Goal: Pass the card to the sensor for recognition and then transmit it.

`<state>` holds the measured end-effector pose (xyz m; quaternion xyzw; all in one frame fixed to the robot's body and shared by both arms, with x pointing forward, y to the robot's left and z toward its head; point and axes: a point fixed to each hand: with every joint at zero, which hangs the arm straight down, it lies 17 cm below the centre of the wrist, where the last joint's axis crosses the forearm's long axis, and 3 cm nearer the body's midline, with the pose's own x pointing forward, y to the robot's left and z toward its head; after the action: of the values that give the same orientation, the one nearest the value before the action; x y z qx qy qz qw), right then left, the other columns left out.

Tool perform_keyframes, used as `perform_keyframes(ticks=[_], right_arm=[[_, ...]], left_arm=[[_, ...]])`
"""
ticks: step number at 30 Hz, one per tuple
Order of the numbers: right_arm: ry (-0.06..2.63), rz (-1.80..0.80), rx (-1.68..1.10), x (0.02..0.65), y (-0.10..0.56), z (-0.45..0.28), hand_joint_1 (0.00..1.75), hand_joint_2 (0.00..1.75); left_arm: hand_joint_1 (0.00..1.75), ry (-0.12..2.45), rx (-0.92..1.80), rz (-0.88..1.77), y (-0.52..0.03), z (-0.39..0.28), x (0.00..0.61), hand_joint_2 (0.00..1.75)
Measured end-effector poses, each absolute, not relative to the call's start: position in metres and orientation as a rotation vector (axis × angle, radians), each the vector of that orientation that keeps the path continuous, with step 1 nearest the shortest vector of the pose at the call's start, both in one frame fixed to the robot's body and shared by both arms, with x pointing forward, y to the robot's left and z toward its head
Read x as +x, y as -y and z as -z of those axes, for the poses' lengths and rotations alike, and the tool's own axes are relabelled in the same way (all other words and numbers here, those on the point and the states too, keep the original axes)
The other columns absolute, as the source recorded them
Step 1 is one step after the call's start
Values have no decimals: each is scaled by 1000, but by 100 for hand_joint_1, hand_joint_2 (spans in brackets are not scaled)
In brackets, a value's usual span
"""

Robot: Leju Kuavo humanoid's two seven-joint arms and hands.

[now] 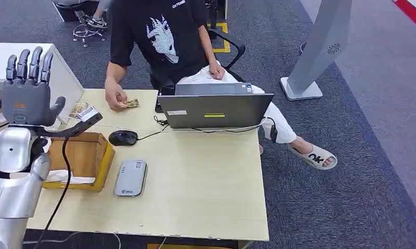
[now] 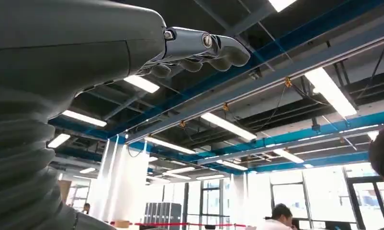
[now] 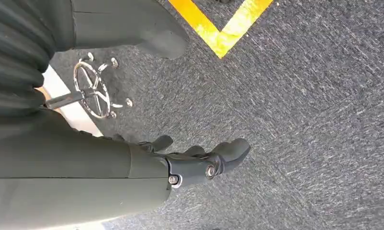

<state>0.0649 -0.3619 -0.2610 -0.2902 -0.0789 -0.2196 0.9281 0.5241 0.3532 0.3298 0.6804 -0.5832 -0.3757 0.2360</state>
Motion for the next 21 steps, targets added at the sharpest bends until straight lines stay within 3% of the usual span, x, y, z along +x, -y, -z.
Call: perform_keyframes(ticks=[21], right_arm=[[162, 450, -595, 65, 362, 261, 0, 175]], left_arm=[[0, 1600, 1866, 1030, -353, -330, 524, 175]])
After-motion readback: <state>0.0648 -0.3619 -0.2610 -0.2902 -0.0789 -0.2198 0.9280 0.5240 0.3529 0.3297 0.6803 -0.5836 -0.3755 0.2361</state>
